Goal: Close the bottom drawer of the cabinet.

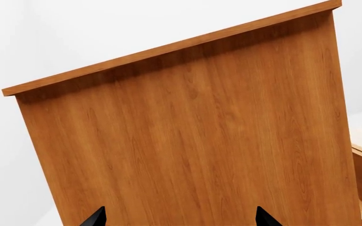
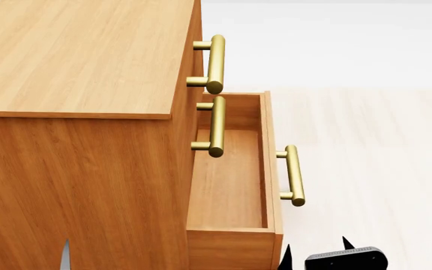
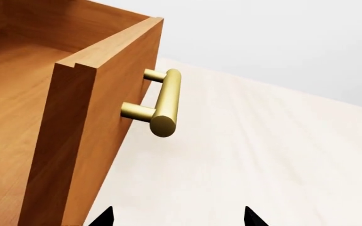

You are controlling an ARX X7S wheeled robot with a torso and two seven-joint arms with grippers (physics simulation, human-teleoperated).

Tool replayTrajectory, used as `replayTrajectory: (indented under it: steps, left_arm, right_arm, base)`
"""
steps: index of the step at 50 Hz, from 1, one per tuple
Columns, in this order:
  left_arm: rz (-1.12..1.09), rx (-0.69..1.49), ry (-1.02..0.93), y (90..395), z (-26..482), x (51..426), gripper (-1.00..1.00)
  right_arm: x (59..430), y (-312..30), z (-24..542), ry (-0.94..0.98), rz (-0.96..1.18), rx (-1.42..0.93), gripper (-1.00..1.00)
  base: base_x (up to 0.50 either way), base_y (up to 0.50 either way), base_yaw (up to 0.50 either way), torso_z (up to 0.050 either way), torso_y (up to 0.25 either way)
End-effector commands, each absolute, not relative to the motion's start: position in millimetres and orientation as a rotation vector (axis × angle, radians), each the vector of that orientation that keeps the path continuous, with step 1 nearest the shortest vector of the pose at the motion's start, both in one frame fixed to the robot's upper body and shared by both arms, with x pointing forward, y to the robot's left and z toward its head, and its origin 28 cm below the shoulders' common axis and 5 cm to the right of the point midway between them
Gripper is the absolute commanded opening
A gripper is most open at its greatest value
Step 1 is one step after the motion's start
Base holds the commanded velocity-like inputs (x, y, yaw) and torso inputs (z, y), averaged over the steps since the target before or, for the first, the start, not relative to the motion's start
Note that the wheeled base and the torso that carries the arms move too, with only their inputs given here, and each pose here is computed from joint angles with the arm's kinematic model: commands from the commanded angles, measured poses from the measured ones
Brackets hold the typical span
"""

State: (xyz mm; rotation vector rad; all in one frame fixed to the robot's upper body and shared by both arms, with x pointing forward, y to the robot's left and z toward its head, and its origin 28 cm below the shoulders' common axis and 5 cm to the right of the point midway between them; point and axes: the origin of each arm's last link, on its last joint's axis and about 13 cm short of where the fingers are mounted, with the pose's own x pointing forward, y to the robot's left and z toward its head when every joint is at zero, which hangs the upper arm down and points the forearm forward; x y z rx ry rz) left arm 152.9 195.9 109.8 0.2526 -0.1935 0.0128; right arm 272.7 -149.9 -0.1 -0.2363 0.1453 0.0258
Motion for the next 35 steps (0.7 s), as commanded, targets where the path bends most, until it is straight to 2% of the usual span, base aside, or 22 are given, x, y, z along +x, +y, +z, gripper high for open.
replayTrajectory:
  steps: [1, 14, 35]
  left_arm:
    - [0.012, 0.250, -0.196, 196, 110, 153, 1.00]
    - [0.011, 0.252, -0.195, 195, 109, 152, 1.00]
    - [0.010, 0.253, -0.192, 195, 109, 152, 1.00]
  right_arm:
    - [272, -131, 0, 0.134, 0.111, -0.247, 1.00]
    - [271, -110, 10, 0.091, 0.209, -0.270, 1.00]
    - [279, -91, 8, 0.090, 0.237, -0.272, 1.00]
  base:
    - [0.00, 0.00, 0.00, 0.000, 0.000]
    - [0.00, 0.00, 0.00, 0.000, 0.000]
    - [0.00, 0.00, 0.00, 0.000, 0.000]
